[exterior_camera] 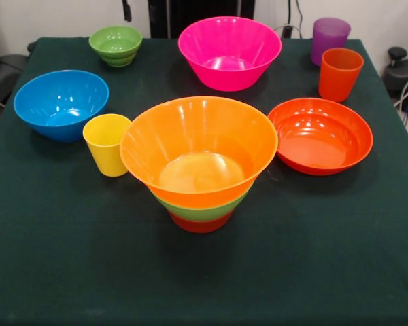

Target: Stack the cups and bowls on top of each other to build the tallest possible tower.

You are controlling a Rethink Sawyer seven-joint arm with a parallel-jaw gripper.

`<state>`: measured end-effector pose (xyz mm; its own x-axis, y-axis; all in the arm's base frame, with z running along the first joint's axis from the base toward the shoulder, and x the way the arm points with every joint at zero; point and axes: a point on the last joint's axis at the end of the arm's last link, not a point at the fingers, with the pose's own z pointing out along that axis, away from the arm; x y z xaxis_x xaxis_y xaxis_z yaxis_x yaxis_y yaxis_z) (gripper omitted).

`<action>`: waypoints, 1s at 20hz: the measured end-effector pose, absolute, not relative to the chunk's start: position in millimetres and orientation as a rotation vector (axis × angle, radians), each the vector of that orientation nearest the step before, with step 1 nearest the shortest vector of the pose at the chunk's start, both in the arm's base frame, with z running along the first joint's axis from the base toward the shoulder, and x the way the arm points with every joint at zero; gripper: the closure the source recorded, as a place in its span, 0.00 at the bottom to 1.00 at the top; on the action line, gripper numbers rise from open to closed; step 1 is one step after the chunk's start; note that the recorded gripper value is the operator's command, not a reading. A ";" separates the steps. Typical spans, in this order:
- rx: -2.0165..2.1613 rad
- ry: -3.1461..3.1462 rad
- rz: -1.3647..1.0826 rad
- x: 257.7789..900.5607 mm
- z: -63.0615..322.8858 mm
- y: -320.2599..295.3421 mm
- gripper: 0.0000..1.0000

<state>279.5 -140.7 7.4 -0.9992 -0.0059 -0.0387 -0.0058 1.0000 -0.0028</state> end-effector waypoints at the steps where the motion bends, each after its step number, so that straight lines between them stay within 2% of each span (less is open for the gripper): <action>1: -0.010 3.103 0.001 279.2 5.0 -140.2 0.00; 20: 0.036 3.139 0.050 268.9 -33.7 -148.6 0.00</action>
<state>268.9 -148.6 -33.7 -0.9997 0.0229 -0.0016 0.0228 0.9992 0.0320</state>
